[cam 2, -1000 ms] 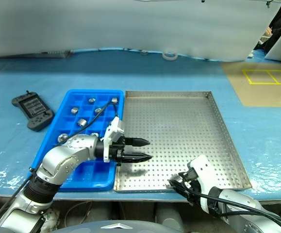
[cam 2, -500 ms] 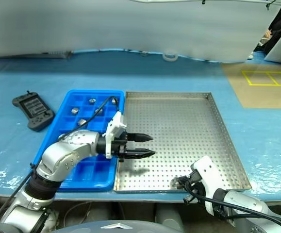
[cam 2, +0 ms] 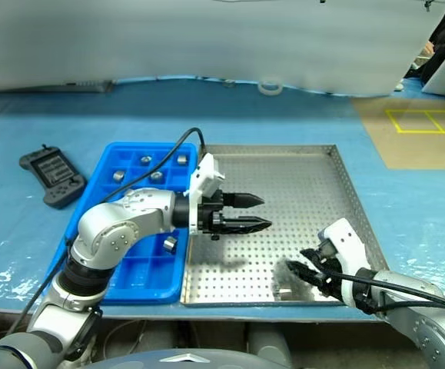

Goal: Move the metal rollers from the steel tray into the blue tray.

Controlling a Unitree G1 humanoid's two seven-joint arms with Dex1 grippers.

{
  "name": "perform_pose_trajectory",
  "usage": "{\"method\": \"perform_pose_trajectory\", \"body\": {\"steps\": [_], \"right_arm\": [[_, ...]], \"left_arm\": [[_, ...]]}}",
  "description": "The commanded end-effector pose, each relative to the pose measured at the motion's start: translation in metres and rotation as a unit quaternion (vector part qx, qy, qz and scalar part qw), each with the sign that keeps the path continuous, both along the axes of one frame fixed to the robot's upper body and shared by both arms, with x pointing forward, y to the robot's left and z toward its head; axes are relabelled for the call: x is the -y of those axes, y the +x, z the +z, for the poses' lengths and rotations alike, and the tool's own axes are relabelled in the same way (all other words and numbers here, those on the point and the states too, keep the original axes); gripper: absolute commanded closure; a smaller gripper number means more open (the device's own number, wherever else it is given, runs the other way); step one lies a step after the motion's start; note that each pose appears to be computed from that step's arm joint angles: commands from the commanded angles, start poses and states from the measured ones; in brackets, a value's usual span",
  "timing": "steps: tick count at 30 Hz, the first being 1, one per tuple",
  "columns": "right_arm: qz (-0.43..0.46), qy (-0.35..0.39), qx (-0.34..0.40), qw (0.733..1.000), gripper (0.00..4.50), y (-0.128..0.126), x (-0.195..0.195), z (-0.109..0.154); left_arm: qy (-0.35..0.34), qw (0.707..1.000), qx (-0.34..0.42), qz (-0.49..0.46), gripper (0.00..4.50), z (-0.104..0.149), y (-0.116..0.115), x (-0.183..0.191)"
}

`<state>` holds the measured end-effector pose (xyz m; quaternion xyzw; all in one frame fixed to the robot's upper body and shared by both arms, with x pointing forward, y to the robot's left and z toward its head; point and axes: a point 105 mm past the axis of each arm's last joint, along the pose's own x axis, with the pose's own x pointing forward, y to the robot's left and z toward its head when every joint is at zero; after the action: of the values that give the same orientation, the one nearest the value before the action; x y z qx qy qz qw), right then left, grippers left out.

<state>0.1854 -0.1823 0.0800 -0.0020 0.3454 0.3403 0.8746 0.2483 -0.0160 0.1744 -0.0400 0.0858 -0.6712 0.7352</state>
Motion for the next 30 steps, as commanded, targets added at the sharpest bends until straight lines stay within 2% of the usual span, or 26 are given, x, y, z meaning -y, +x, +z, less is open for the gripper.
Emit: {"method": "perform_pose_trajectory", "body": {"steps": [1,9,13,16,19,24,30], "right_arm": [[0.048,-0.007,-0.032,0.998,1.87,-0.014,0.002,-0.002],[0.097,0.0,-0.069,0.993,1.87,-0.03,-0.01,-0.012],[0.018,-0.01,-0.031,0.999,1.87,0.006,-0.003,-0.017],[0.002,-0.001,-0.031,1.0,1.87,0.012,-0.001,-0.014],[0.008,0.019,-0.049,0.999,1.87,0.007,-0.002,-0.009],[0.048,0.0,-0.071,0.996,1.87,-0.012,-0.006,-0.012],[0.054,0.008,-0.063,0.997,1.87,-0.01,-0.011,-0.008]], "left_arm": [[-0.009,1.0,0.005,-0.005,1.68,-0.001,-0.005,0.0],[-0.005,1.0,-0.003,0.001,1.68,-0.021,-0.005,-0.004],[-0.008,1.0,-0.004,0.002,1.68,-0.024,-0.002,-0.005],[-0.006,1.0,-0.007,0.003,1.68,-0.026,0.0,-0.011],[-0.002,1.0,-0.011,0.004,1.68,-0.029,0.002,-0.016],[-0.004,1.0,-0.007,0.0,1.68,-0.026,-0.002,-0.012],[-0.003,1.0,-0.01,0.001,1.68,-0.026,0.0,-0.022]]}}
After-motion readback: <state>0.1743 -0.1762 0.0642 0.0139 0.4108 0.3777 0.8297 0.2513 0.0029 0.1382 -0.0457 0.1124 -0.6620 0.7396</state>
